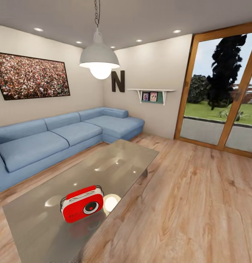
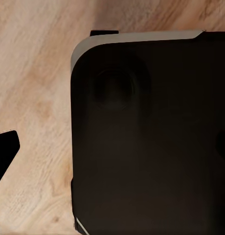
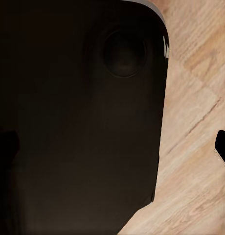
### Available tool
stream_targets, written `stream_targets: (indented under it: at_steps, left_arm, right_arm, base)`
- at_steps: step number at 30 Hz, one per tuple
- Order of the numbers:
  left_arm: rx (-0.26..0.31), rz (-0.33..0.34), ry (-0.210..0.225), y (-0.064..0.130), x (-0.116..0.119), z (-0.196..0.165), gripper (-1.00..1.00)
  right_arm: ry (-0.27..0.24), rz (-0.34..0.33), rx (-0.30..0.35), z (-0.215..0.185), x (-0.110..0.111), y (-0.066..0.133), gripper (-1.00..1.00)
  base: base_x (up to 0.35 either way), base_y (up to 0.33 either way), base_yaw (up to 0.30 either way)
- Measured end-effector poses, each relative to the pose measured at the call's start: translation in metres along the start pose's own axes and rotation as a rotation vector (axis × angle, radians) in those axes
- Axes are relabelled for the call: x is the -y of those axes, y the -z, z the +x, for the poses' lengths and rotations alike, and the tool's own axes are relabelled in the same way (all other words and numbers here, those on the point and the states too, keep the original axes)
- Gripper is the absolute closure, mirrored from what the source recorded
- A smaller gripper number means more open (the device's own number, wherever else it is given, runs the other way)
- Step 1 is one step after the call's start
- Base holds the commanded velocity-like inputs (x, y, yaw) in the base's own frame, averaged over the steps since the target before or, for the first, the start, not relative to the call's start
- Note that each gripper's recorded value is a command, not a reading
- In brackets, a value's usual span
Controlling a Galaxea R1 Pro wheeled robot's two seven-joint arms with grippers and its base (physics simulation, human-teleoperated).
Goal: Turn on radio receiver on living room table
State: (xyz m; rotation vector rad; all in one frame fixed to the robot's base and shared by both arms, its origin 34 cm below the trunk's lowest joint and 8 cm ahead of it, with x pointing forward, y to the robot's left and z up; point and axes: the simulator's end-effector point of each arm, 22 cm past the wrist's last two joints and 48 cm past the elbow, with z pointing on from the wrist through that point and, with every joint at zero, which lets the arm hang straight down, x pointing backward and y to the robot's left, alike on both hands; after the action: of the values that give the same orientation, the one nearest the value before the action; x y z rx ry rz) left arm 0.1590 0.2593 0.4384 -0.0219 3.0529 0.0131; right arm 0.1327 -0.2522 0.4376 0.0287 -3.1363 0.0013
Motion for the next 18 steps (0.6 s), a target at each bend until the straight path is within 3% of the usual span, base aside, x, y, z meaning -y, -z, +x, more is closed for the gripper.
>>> stream_targets:
  at_steps: [18]
  left_arm:
    - [0.000,0.000,0.000,0.0000,0.0002,0.0000,-1.00]
  right_arm:
    - [0.000,0.000,0.000,0.0000,0.0000,0.0000,-1.00]
  base:
    - [0.000,0.000,0.271]
